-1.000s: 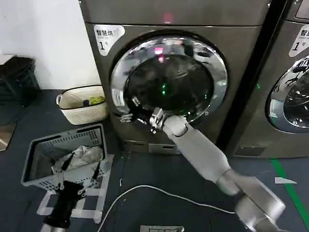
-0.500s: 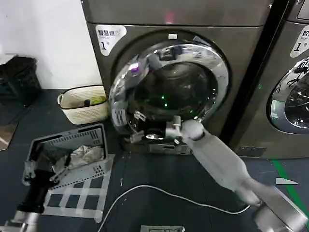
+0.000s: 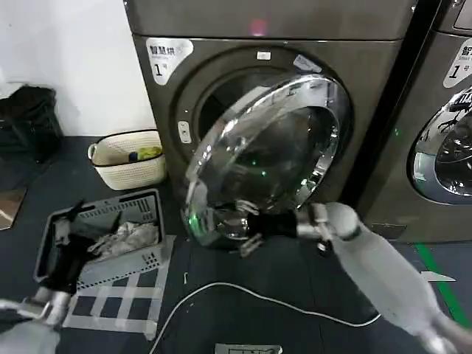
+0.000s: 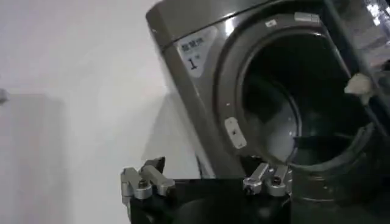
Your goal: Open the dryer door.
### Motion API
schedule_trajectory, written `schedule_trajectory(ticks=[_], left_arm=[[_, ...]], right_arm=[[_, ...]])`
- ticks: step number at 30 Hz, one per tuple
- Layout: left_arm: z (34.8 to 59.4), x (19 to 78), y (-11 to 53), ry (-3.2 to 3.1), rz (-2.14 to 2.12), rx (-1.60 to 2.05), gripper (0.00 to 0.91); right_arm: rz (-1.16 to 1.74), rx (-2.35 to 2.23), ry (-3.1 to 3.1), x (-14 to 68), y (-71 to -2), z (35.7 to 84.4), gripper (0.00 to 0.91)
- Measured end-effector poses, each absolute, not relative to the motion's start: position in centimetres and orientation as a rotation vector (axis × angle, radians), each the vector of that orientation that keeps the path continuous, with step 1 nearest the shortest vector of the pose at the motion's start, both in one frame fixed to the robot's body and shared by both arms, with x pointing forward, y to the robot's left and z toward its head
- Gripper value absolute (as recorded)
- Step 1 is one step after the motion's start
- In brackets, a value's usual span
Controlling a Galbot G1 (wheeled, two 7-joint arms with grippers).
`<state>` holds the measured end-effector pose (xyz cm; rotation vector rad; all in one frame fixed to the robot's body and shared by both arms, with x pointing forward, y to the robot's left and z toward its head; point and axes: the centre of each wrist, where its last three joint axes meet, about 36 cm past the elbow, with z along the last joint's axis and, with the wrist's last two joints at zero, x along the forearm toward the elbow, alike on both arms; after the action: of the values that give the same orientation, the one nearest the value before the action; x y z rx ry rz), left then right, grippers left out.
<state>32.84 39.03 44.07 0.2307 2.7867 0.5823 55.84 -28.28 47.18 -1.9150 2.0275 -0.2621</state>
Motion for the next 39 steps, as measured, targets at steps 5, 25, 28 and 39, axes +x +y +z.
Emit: schedule_trajectory(ticks=[5,25,28,39], left_arm=[[43.5,36.1,38.1,2.771,0.563,0.316,0.907],[43.0,46.9,30.6,2.592,0.504,0.716,0.907],[43.1,47.4,29.1,2.560,0.503,0.783,0.907],[43.0,49.6,22.0,2.468,0.464,0.994,0.907]], right_arm=[[-0.292,-1.799,2.154,51.9,-34.8,46.0,0.907],[-0.651,-0.564,2.690,22.6,-52.6,45.4,0.907],[-0.733,-0.206,2.787,18.2,-54.0,45.1,0.907],[-0.874,1.173,2.743,7.6,-59.1,44.6,0.907]])
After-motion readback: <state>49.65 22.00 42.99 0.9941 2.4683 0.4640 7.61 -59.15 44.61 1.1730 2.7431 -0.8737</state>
